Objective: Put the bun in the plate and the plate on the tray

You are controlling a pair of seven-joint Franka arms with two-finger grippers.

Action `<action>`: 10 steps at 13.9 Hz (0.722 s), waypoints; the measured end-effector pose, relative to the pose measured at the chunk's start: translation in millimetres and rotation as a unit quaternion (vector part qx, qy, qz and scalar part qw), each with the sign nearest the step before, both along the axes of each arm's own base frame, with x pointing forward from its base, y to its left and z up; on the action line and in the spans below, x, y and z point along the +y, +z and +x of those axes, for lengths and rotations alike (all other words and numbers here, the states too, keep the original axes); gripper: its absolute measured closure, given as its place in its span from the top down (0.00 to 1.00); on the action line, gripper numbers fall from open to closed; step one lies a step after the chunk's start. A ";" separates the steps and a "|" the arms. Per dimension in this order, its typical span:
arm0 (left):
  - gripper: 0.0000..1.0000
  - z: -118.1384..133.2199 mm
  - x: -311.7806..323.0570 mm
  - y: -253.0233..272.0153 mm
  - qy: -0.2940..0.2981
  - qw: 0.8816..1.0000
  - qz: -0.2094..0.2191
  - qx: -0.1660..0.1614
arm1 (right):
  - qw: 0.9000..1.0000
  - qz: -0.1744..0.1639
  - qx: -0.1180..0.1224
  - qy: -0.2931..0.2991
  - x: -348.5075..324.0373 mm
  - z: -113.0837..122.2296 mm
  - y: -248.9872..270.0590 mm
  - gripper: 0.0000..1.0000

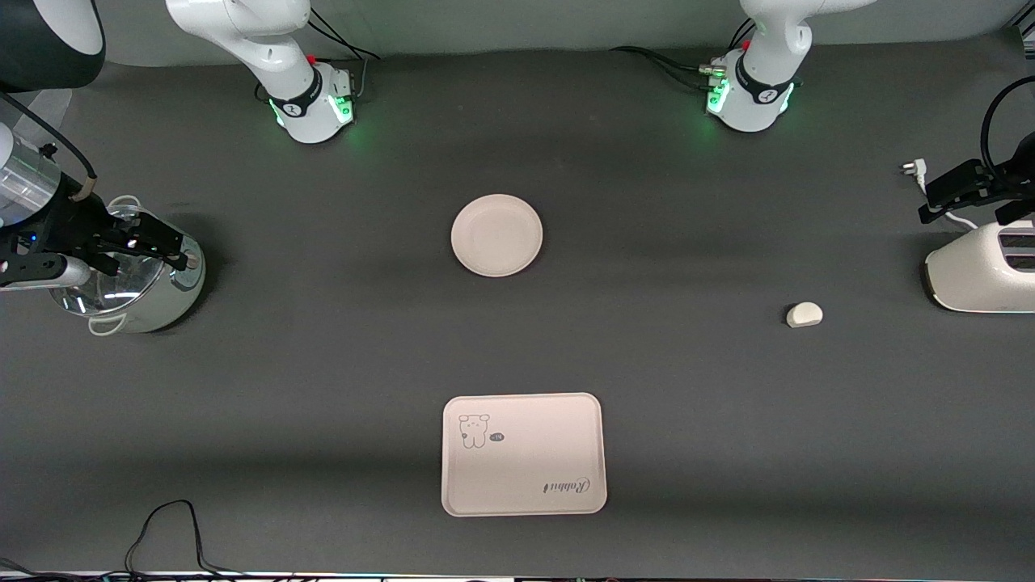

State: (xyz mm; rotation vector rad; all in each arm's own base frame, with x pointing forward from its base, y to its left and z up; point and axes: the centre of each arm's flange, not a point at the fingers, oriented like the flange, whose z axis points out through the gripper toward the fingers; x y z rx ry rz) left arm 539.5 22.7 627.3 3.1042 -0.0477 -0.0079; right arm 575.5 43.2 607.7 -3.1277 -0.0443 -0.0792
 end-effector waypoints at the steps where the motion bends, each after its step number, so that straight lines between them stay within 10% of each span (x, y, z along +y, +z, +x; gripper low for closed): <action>1: 1.00 0.1 0.0 -0.2 0.000 1.000 0.000 0.000 | 1.000 0.000 0.000 0.000 0.2 1.0 -0.1 1.00; 6: 1.00 5.2 -0.4 -15.0 0.003 1.000 -0.001 0.016 | 1.000 0.001 -0.002 0.008 8.7 3.6 0.8 1.00; 10: 1.00 30.7 -3.6 -131.4 0.015 0.999 -0.003 0.043 | 1.000 0.001 0.002 0.010 10.9 5.8 -4.1 1.00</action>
